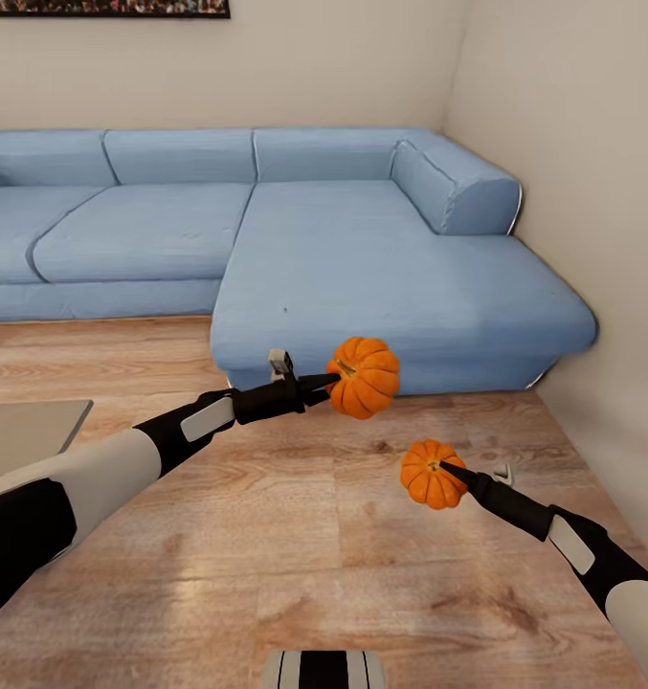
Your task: Place each of the two pumpkins and all three candles from the living room inside a cabinet in the living room (use any cabinet), then make sure every cabinet is closed, and position the cauldron so it is next to a table in the living room.
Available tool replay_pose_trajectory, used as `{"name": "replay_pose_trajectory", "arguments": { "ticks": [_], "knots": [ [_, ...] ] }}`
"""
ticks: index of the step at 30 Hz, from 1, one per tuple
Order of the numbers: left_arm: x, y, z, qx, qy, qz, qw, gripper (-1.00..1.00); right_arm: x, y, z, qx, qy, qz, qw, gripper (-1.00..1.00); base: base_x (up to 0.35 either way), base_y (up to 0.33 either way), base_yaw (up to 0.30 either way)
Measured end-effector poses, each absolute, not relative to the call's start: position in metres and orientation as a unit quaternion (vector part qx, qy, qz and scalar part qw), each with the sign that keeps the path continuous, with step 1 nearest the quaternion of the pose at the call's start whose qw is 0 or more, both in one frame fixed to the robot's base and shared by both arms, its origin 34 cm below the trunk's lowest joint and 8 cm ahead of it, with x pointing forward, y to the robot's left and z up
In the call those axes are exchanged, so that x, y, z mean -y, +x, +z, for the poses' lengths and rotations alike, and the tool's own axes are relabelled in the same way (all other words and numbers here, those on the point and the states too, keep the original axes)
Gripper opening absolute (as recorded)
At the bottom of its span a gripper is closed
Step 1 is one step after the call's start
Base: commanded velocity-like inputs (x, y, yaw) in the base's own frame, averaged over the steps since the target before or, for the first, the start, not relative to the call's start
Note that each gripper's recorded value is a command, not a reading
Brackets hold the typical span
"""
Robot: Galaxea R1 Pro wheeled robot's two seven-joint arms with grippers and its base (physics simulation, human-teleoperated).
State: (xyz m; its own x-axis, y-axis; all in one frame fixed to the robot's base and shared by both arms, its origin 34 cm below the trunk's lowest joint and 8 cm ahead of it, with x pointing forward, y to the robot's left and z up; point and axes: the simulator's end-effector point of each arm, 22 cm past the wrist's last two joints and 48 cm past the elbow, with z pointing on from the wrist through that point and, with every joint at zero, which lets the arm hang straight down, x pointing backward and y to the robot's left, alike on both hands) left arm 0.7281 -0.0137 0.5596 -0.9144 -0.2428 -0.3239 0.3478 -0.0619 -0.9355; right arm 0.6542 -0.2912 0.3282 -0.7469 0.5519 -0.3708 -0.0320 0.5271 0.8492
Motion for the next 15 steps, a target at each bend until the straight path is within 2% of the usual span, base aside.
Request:
{"name": "replay_pose_trajectory", "arguments": {
  "ticks": [15],
  "knots": [
    [0.014, 0.722, 0.611, -0.646, 0.069, -0.725, 0.228, -1.0, 0.291, 0.666, 0.374, -0.801, 0.141, 0.465, 0.349, -1.0, 0.0, 0.0, -0.206]
  ]
}}
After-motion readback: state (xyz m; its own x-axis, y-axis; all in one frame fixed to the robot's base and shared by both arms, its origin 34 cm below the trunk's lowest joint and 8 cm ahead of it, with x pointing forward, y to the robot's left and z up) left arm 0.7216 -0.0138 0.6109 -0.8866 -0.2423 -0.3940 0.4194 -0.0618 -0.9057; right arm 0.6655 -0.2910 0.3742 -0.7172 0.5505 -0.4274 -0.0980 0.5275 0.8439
